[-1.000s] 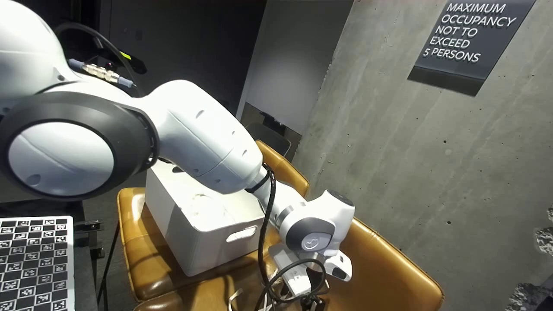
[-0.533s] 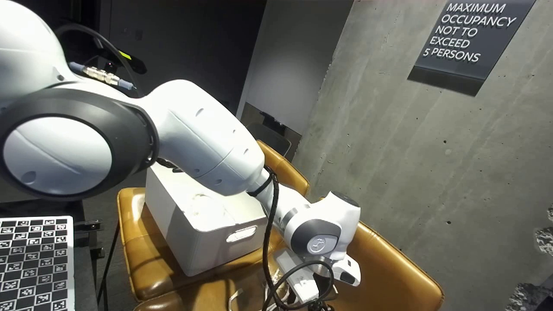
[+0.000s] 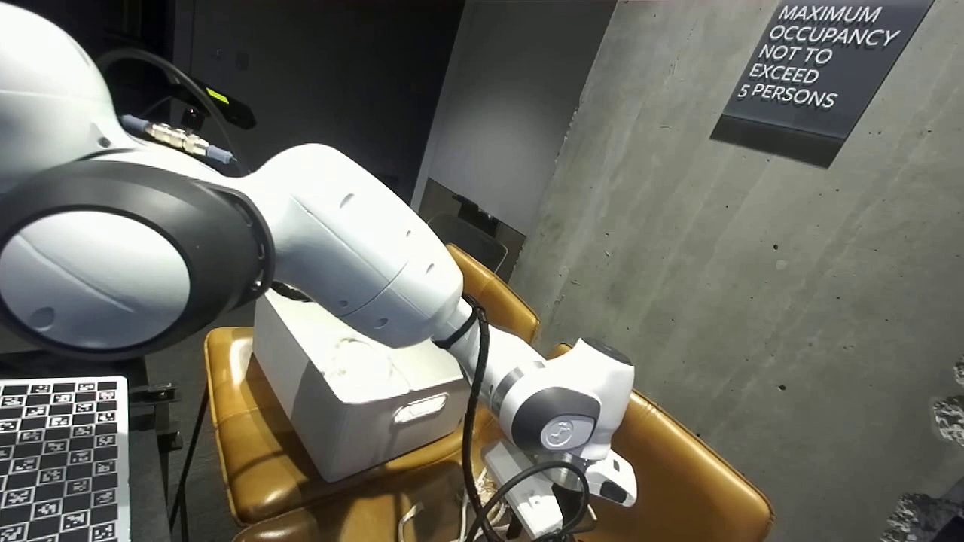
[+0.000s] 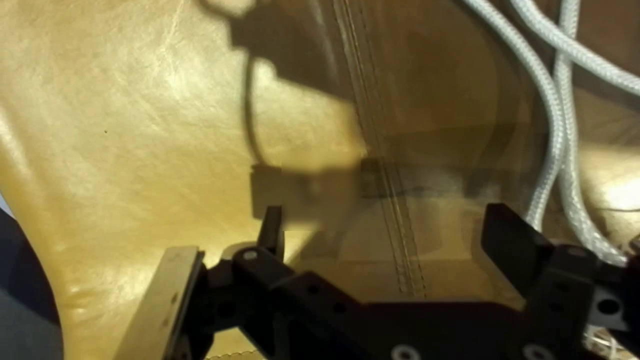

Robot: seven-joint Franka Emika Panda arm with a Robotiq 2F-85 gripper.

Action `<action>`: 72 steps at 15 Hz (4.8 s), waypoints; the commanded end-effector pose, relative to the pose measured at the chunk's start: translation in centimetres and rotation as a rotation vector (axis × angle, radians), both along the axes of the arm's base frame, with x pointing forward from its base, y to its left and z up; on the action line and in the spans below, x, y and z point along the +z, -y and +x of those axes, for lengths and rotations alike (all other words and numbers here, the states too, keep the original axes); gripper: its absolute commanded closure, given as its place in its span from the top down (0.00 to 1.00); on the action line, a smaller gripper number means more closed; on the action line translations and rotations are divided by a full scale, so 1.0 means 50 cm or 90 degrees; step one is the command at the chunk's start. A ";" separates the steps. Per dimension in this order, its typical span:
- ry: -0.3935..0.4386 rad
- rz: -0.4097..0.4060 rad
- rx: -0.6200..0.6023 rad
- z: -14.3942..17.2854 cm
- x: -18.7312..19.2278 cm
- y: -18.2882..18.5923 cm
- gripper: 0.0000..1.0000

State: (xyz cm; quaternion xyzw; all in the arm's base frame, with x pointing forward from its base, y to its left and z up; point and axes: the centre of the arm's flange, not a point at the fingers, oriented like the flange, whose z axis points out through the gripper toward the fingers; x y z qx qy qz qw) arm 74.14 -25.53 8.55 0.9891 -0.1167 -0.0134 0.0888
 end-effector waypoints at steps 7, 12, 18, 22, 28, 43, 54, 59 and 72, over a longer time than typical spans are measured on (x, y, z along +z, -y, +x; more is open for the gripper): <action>0.001 -0.004 0.025 0.048 -0.007 -0.056 1.00; -0.011 -0.008 0.024 0.046 -0.036 -0.054 1.00; -0.019 -0.011 0.014 0.038 -0.058 -0.035 0.73; -0.015 -0.019 0.008 0.032 -0.052 -0.025 0.43; -0.013 -0.044 -0.004 0.008 -0.038 -0.008 0.01; 0.144 -0.044 -0.052 0.023 0.531 -0.122 0.01; 0.208 -0.022 -0.044 -0.072 0.805 -0.191 0.01; 0.235 -0.010 -0.001 -0.125 0.928 -0.357 0.01; 0.294 -0.021 0.085 -0.256 1.083 -0.779 0.01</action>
